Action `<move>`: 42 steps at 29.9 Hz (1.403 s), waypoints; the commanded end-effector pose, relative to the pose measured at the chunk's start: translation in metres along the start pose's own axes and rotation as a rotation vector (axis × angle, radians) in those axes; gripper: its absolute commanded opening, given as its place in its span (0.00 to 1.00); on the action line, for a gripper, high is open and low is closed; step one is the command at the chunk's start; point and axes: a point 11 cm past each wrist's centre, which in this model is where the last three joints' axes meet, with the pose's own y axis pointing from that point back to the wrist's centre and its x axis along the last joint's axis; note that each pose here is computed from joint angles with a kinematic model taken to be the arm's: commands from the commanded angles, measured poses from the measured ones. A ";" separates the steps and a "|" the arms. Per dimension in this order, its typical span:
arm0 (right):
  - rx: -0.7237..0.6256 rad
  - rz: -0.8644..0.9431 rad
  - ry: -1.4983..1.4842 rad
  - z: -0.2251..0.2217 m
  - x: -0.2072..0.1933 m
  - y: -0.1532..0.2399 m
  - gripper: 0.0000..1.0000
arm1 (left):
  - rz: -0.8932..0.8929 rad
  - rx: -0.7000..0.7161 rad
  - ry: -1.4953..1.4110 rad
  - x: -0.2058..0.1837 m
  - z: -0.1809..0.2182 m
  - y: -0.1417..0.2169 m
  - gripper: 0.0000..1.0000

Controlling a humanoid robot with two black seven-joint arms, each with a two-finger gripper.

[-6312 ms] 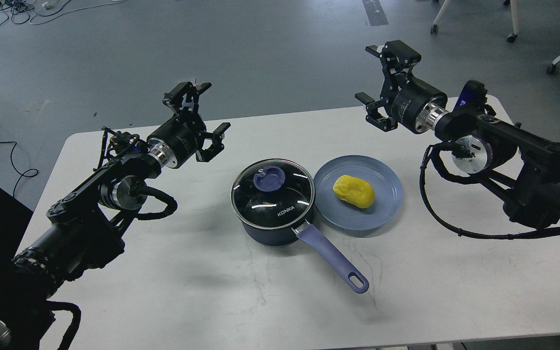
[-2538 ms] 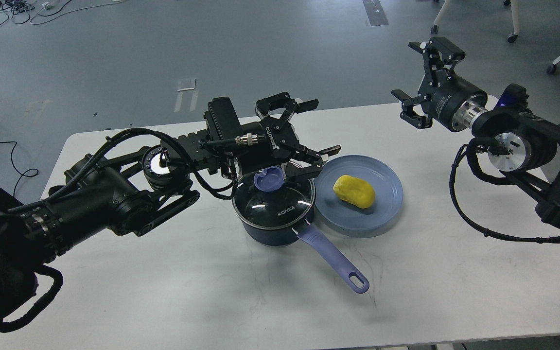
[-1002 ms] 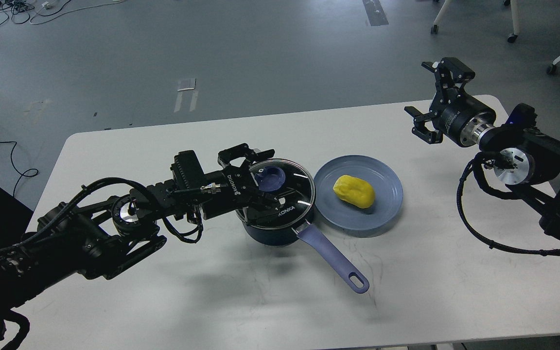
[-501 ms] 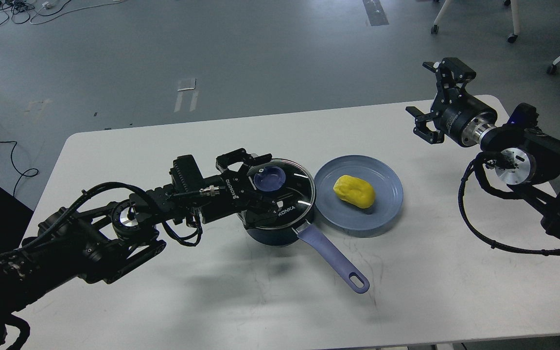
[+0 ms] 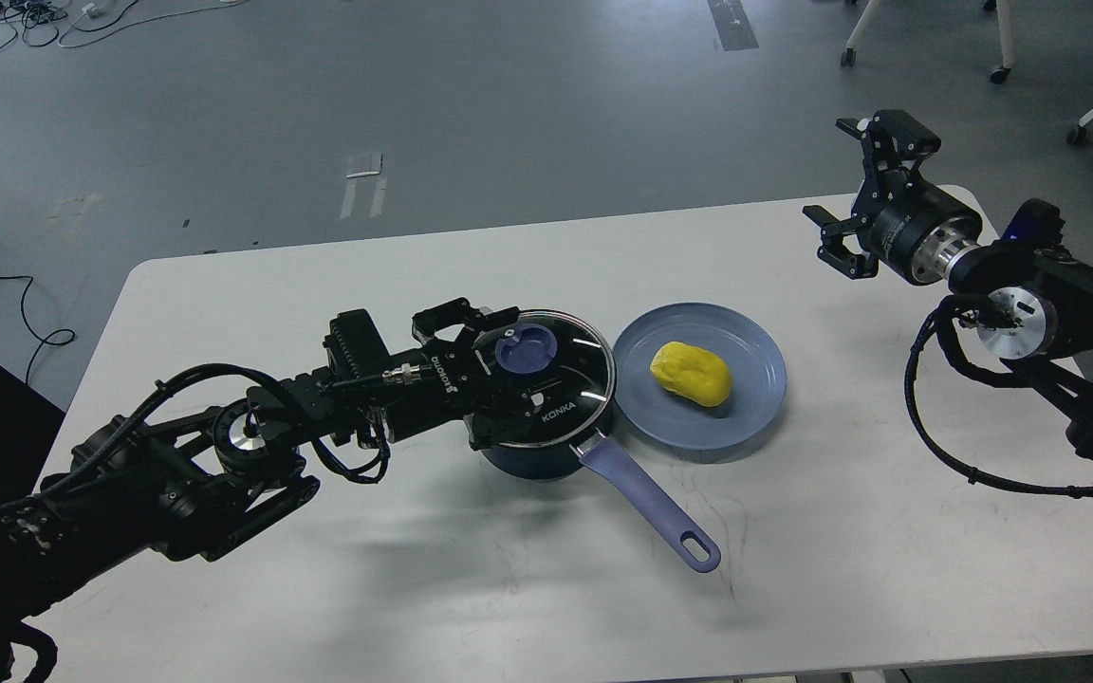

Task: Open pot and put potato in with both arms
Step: 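Lower the left hand and grasp the lid's knob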

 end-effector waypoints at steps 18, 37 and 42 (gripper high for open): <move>0.002 0.043 0.008 0.001 0.015 0.001 1.00 | -0.013 0.019 0.045 -0.007 -0.001 0.005 0.65; 0.003 0.054 0.014 0.002 0.018 0.001 1.00 | -0.019 0.013 0.045 -0.009 0.000 0.005 0.64; 0.005 0.052 0.014 0.000 0.018 0.001 1.00 | -0.021 0.018 0.042 -0.008 -0.002 0.009 0.57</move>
